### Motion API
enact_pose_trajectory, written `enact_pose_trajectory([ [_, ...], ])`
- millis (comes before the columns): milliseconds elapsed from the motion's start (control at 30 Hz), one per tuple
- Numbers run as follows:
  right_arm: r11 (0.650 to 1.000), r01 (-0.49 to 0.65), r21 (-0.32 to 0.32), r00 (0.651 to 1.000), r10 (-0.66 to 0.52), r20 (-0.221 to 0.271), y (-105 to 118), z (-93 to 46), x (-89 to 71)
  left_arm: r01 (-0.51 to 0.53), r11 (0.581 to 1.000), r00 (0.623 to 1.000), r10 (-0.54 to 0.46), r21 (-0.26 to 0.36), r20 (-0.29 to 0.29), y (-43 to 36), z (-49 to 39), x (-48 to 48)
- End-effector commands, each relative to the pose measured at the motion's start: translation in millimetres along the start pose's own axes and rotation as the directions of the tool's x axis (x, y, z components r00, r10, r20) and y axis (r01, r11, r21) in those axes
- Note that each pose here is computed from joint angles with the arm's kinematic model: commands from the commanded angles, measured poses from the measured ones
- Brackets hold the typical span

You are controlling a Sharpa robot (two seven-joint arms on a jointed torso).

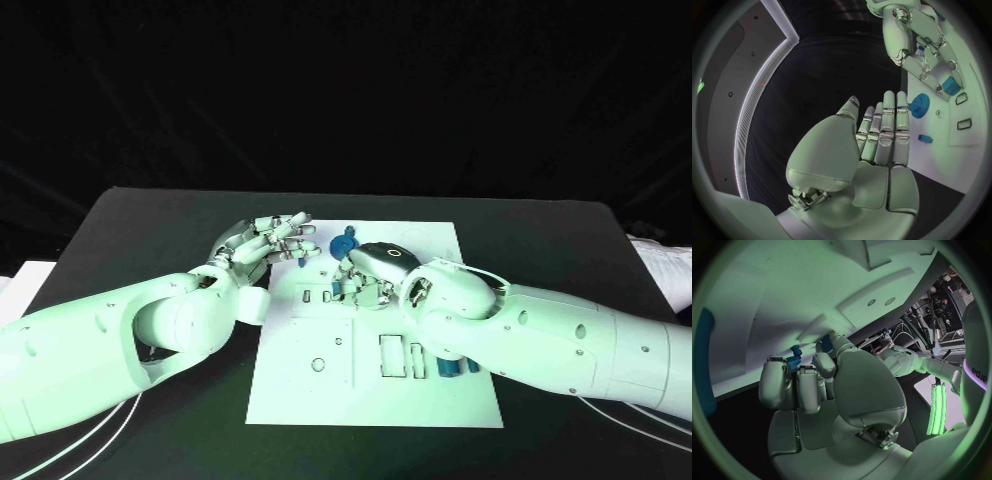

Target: Assemble the parts on the task board

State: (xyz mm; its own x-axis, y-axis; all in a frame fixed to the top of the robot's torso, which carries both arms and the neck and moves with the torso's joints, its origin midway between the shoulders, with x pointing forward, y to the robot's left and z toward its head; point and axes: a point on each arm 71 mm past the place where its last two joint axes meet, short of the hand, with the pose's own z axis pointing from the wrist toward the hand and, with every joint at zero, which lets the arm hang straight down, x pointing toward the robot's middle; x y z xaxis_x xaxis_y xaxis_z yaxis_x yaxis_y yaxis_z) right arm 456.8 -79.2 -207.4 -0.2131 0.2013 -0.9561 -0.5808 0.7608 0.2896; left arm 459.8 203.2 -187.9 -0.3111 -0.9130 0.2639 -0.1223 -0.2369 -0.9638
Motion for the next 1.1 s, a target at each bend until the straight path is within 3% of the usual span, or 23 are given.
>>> enact_pose_trajectory([
  [33,0.999,0.021,0.031,0.996,-0.019,-0.087,-5.0,-4.3,13.5,-0.003,1.000,1.000,0.003,0.007,-0.013,-0.8,0.3,1.9],
  [900,1.000,-0.007,0.021,0.999,0.008,-0.044,-4.7,-4.9,10.8,-0.006,1.000,1.000,0.006,0.004,-0.007,-0.4,0.8,1.4],
  [1100,0.999,-0.026,0.020,1.000,0.025,0.009,-4.4,-4.9,7.0,-0.006,1.000,1.000,0.006,0.004,-0.007,-0.3,0.8,1.2],
])
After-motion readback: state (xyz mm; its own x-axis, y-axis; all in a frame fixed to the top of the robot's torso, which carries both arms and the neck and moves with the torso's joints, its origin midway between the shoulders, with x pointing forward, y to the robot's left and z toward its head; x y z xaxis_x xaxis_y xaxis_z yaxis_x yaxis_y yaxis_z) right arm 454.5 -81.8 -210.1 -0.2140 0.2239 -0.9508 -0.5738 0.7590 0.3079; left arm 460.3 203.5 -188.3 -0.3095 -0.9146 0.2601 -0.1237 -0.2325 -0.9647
